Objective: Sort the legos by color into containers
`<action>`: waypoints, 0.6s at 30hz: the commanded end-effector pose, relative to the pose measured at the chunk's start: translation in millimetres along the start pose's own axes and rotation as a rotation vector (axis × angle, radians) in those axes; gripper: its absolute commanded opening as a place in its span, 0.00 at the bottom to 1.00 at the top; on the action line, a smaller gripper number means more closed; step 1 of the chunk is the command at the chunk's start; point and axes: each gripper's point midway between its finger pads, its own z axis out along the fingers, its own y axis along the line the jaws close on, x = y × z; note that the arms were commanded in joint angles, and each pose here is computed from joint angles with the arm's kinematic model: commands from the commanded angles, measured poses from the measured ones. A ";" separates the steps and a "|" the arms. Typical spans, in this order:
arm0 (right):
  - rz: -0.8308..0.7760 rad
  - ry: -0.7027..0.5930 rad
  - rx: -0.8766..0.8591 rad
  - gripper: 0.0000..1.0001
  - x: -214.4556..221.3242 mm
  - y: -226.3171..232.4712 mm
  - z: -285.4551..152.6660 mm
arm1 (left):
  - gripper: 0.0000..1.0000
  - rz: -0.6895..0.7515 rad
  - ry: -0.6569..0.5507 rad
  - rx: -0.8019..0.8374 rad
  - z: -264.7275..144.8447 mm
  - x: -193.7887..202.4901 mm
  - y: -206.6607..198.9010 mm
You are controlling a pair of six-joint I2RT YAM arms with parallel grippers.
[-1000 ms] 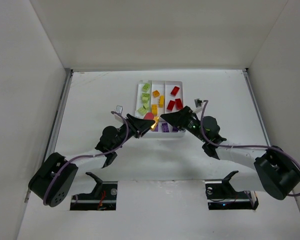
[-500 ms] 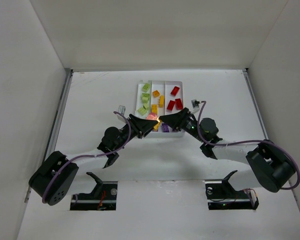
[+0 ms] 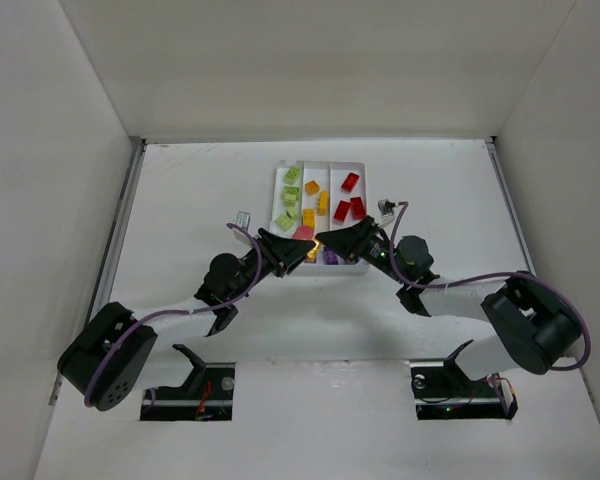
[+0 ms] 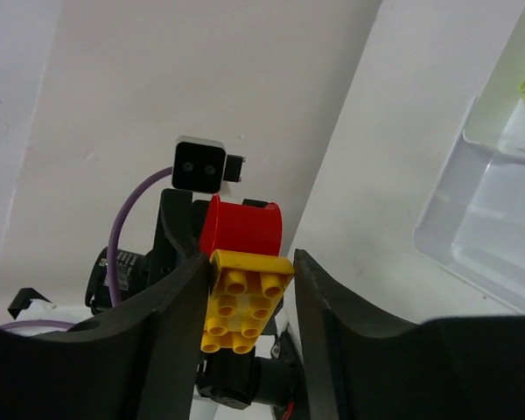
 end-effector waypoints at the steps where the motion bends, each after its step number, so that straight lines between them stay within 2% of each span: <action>1: -0.024 -0.006 -0.112 0.45 -4.6 30.5 6.3 | 0.24 0.043 -0.008 0.131 3.3 -3.4 -39.0; 7: -0.021 -0.014 -0.137 0.38 -6.5 37.3 4.5 | 0.30 0.043 -0.007 0.128 3.2 -3.2 -37.9; 14: -0.016 -0.028 -0.132 0.36 -10.2 35.5 -1.8 | 0.48 0.042 -0.033 0.103 -0.7 -10.2 -33.3; 18: -0.014 -0.023 -0.124 0.36 -8.9 31.5 -1.7 | 0.52 0.065 -0.036 0.109 -2.3 -11.2 -36.4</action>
